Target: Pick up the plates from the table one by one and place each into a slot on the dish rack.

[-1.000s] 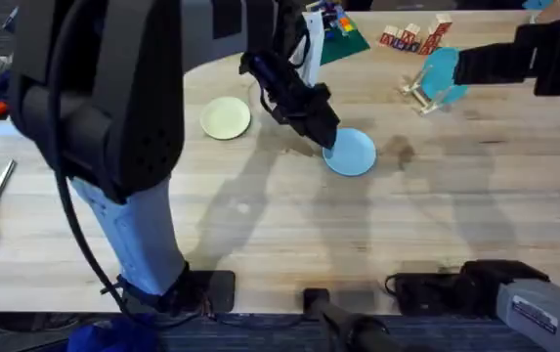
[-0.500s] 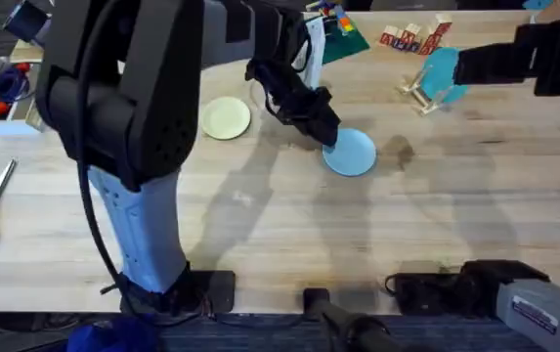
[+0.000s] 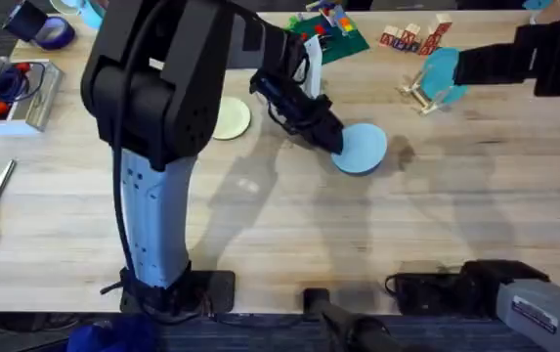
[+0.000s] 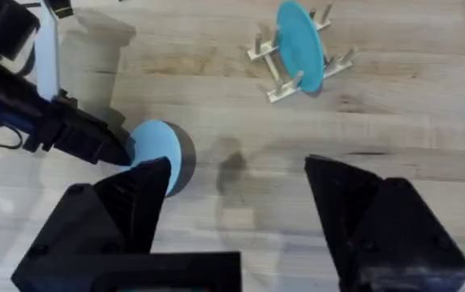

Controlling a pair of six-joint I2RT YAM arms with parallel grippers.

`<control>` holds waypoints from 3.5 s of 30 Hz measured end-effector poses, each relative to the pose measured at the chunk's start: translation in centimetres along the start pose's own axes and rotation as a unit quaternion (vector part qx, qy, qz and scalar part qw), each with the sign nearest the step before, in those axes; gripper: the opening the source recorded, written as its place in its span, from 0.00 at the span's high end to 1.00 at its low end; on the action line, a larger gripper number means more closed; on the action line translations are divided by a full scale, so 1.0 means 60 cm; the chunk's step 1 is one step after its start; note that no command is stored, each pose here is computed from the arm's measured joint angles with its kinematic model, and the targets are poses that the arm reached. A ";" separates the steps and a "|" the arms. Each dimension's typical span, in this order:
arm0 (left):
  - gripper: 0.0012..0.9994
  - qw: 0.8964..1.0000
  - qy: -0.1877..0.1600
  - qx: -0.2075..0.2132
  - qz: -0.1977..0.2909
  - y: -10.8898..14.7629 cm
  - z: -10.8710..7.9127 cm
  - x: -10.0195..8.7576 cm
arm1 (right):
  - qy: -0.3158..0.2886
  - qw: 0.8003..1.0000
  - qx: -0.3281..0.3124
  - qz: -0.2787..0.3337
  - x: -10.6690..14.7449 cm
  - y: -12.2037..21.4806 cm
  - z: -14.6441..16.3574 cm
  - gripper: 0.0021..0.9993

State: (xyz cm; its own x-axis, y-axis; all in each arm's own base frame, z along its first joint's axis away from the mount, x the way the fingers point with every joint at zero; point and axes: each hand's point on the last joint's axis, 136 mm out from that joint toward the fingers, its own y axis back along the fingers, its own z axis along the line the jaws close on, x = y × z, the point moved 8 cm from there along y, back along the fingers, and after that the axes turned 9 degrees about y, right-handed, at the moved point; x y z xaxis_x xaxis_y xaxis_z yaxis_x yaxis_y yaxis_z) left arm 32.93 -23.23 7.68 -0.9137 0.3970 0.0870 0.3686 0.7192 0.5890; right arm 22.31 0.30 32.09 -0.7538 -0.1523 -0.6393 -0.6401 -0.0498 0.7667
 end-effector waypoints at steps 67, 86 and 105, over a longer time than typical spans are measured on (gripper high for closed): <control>0.96 1.000 0.002 0.005 0.001 -0.001 0.001 0.000 | -0.226 0.932 -0.251 0.133 0.156 -0.299 0.122 0.02; 0.96 1.000 0.002 0.005 0.001 -0.001 0.001 0.000 | -0.215 0.929 -0.256 0.156 0.168 -0.316 0.136 0.62; 0.96 1.000 0.002 0.005 0.001 -0.001 0.001 0.000 | -0.216 0.929 -0.255 0.160 0.170 -0.315 0.136 0.66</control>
State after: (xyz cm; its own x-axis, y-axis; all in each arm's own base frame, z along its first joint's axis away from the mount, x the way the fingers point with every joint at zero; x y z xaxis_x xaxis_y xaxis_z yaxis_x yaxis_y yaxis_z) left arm 32.92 -23.26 7.58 -0.9135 0.3964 0.0914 0.3724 0.7244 0.5801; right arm 25.52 7.73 10.57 -0.9532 0.1642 -0.2539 -0.3022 -0.5486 0.7795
